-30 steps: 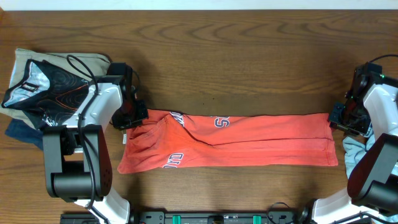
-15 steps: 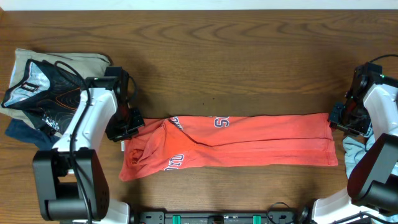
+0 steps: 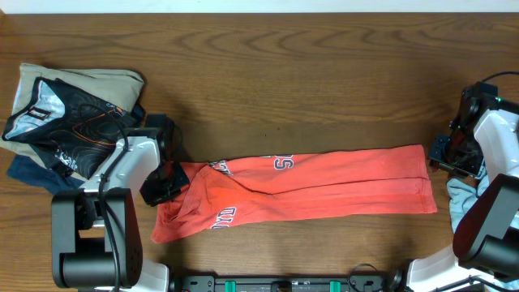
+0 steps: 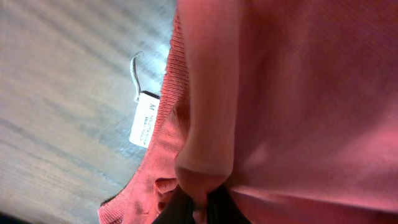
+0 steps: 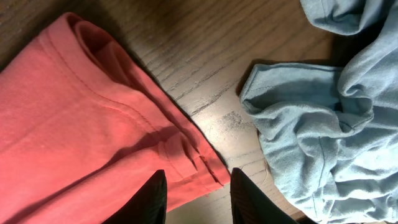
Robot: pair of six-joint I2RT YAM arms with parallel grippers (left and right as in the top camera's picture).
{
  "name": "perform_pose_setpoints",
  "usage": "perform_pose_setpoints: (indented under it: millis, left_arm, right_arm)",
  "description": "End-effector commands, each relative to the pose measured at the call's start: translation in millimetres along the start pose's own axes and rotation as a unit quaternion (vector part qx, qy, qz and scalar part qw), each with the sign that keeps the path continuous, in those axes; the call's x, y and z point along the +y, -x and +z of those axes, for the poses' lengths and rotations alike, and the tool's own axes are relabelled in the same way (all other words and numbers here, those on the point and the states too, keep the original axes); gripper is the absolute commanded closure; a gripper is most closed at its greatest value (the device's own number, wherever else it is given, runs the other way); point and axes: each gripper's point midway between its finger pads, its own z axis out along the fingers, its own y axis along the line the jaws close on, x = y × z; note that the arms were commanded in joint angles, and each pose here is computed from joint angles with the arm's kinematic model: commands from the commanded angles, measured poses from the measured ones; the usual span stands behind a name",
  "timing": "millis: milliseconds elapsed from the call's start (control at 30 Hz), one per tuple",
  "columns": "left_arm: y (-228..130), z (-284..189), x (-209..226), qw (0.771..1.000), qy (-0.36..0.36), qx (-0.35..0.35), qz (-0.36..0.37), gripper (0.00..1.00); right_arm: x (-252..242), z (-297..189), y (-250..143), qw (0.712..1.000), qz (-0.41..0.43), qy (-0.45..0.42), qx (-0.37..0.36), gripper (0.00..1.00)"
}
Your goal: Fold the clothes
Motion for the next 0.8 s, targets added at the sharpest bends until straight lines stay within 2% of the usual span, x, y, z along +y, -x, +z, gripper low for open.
perform_pose_setpoints:
  millis: [0, 33, 67, 133, 300, 567, 700, 767]
  left_arm:
    - [5.4, 2.4, 9.6, 0.999, 0.026, -0.018, -0.02, 0.9]
    - [7.5, 2.3, 9.7, 0.999, 0.027, -0.023, -0.02, 0.83]
    - [9.4, 2.3, 8.6, 0.999, 0.025, -0.027, -0.021, 0.66]
    - [13.7, 0.6, 6.3, 0.999, 0.021, -0.034, -0.017, 0.57]
    - [27.9, -23.7, 2.6, 0.998, 0.019, -0.051, -0.01, 0.55]
    - [47.1, -86.4, -4.2, 0.995, -0.01, -0.099, -0.016, 0.53]
    - [46.0, -104.4, -2.2, 0.992, -0.026, -0.126, -0.02, 0.4]
    - [43.3, -109.5, -0.2, 0.991, -0.029, -0.131, -0.02, 0.37]
  right_arm:
    - [-3.4, 0.5, -0.4, 1.0, 0.011, 0.001, 0.001, 0.68]
    - [-3.4, 0.5, -0.4, 1.0, 0.011, 0.001, 0.001, 0.68]
    - [-3.4, 0.5, -0.4, 1.0, 0.011, 0.001, 0.001, 0.68]
    - [-3.4, 0.5, -0.4, 1.0, 0.011, 0.001, 0.001, 0.67]
    - [-3.1, 0.5, 1.4, 1.0, 0.011, 0.001, -0.002, 0.53]
    - [4.9, 1.6, 8.2, 0.999, -0.044, 0.022, -0.016, 0.38]
    - [19.9, 7.9, 10.0, 0.992, -0.104, 0.061, -0.027, 0.32]
    - [22.6, 13.6, 11.1, 0.99, -0.122, 0.065, -0.034, 0.3]
